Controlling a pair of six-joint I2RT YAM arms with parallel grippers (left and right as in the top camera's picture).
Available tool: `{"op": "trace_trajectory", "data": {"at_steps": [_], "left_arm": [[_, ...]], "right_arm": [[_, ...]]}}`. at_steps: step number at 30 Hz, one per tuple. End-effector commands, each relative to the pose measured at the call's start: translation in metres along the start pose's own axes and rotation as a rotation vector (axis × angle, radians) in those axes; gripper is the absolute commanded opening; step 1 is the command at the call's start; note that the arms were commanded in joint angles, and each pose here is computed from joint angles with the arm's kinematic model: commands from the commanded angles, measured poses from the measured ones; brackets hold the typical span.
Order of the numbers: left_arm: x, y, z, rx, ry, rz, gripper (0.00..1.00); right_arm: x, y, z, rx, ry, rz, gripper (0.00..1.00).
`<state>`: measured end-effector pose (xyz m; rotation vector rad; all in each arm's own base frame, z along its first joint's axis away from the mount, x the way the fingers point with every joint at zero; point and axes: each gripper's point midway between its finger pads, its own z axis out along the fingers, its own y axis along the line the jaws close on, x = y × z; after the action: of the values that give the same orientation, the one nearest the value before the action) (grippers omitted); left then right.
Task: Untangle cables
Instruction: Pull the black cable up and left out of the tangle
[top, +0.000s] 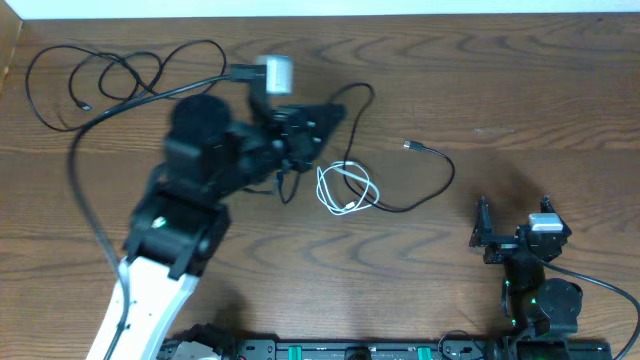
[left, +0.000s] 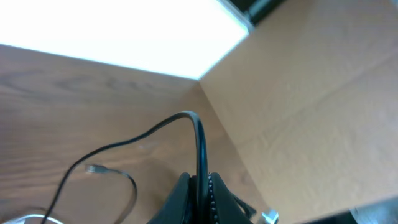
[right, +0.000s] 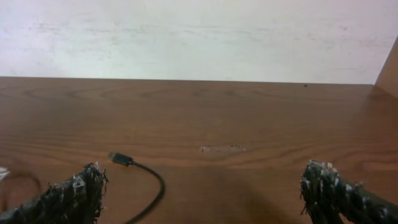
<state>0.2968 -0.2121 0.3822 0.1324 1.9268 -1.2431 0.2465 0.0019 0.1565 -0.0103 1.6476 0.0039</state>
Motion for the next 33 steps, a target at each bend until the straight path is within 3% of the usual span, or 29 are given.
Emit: {"op": "trace_trajectory", "data": {"at_steps": [1, 9, 21, 23, 26, 31, 33], "left_arm": [[-0.027, 0.011, -0.030, -0.080, -0.100, -0.004, 0.08], [-0.016, 0.128, -0.080, -0.570, -0.164, -0.303, 0.08], [0.021, 0.189, -0.094, -0.796, -0.031, -0.432, 0.17], [0.032, 0.197, -0.094, -0.824, 0.012, -0.464, 0.32], [0.045, 0.207, -0.092, -0.858, 0.072, -0.493, 0.63], [0.056, 0.208, -0.080, -0.798, 0.181, -0.443, 0.82], [0.055, 0.199, -0.072, -0.726, 0.205, -0.414, 0.83]], "right_arm": [[0.001, 0.003, 0.000, -0.011, 0.003, 0.014, 0.99], [0.001, 0.003, 0.000, -0.011, 0.003, 0.014, 0.99], [0.001, 0.003, 0.000, -0.011, 0.003, 0.014, 0.99], [0.001, 0.003, 0.000, -0.011, 0.003, 0.014, 0.99], [0.001, 0.003, 0.000, -0.011, 0.003, 0.014, 0.99], [0.001, 0.003, 0.000, -0.011, 0.003, 0.013, 0.99], [0.001, 0.003, 0.000, -0.011, 0.003, 0.014, 0.99]]}}
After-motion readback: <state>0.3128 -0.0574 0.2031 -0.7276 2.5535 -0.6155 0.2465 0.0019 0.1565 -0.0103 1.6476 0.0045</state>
